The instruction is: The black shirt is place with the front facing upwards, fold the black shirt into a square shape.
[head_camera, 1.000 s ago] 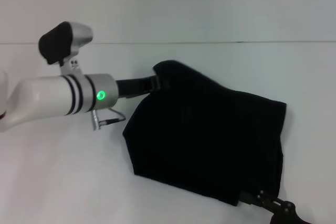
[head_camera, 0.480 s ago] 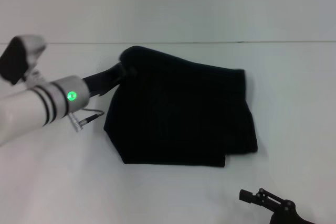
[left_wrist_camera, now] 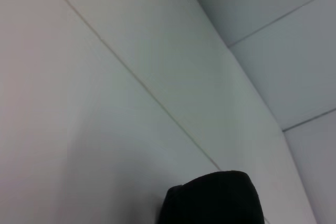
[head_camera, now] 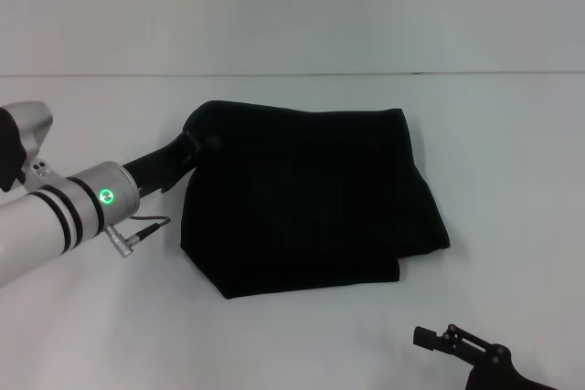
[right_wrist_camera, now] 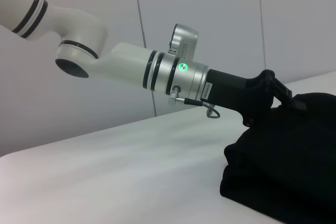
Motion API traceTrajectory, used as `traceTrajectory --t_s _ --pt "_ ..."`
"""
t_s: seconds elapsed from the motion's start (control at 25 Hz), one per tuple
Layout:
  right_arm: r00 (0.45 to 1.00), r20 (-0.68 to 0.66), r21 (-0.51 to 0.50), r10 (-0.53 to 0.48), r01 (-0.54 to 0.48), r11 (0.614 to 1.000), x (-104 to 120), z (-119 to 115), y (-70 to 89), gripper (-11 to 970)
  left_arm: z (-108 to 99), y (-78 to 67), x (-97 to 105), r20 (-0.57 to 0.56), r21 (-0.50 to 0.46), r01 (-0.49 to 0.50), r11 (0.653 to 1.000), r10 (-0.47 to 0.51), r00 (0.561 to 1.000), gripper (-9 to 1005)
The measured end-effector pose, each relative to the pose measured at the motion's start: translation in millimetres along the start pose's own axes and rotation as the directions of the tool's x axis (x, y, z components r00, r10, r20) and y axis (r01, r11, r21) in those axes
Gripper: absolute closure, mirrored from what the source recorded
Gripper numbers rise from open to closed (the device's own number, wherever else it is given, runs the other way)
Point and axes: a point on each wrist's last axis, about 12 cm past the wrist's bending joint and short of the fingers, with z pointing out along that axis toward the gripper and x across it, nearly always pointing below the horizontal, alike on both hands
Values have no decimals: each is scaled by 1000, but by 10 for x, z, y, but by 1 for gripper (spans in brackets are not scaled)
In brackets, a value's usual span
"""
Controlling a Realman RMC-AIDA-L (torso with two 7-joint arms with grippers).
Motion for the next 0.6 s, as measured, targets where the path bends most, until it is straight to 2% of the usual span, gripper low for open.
traceTrajectory --t_s 0.24,0.52,0.6 --pt "1000 1 0 0 0 1000 -1 0 0 76 -47 -25 26 -6 63 -77 995 78 997 869" --pt "1000 12 15 1 -1 1000 -14 -6 -17 77 -198 42 -16 15 92 -124 988 123 992 848" --pt "1000 26 22 1 -2 1000 -29 -11 -24 77 -303 80 -72 31 106 -147 984 144 989 771"
